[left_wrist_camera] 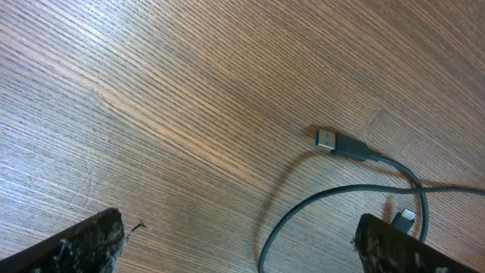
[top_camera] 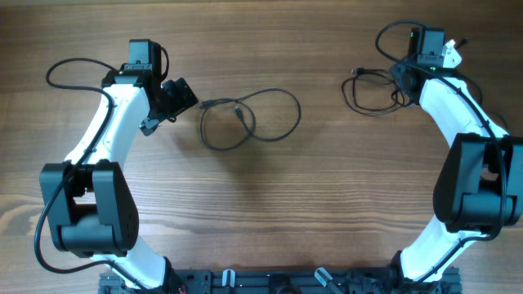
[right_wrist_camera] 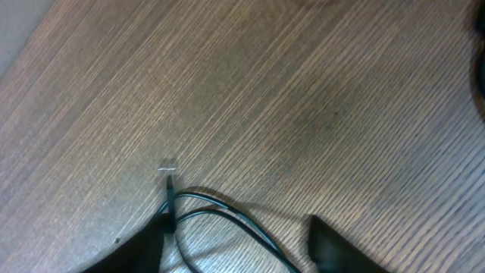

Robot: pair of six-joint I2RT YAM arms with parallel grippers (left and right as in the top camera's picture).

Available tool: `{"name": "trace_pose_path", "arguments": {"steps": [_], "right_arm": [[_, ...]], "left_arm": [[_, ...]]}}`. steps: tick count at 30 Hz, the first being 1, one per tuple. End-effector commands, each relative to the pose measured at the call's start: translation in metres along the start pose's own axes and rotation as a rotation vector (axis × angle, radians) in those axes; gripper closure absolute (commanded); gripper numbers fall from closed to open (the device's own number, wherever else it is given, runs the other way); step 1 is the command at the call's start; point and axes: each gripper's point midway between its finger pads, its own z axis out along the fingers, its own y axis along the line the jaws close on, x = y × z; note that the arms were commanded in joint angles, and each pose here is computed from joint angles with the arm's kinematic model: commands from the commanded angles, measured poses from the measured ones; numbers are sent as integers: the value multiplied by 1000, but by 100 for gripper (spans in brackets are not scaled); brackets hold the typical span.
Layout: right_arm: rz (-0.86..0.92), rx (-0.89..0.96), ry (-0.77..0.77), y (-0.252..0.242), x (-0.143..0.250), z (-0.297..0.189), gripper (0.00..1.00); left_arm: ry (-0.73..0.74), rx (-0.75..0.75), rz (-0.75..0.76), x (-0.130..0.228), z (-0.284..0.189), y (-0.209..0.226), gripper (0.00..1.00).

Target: Untangle cables

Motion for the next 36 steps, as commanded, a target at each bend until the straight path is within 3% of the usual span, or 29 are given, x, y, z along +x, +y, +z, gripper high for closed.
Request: {"name": "trace_pose_path", "arguments": {"steps": [1,2,4,5,12,17,18,20,23,27,31,36], "right_arm": [[2,14,-20,-3,-3,-2,19],[2,14,-20,-3,-3,-2,13],[2,14,-20,-3,-3,-2,11],[1,14,-20,-3,-3,-2,0],[-11,37,13,-9,5,-2,0],[-60,151,149,-39,36,-8,1],[-63,156,173,-42,41,-9,4],[-68,148,261,-44,58,-13,28],[-57,98,379,-38,79,-19,36],[5,46,462,-27,94,-25,60],[189,113,477,-32,99,-27,60],[259,125,447,-28,98,-26,60]], "left_arm": [[-3,-19,-15,-1,3,4,0],[-3,-19,-15,-1,3,4,0],[-3,-19,-15,-1,3,4,0],[-3,-19,-15,-1,3,4,0],[-3,-19,-15,-1,3,4,0],[-3,-19,-15,-1,3,4,0],[-3,-19,-15,-1,3,4,0],[-3,-19,-15,-1,3,4,0],[-3,-19,-15,-1,3,4,0],[-3,-19,-15,-1,3,4,0],[-3,-19,-15,-1,3,4,0],[-3,-19,-15,-1,3,4,0]]}}
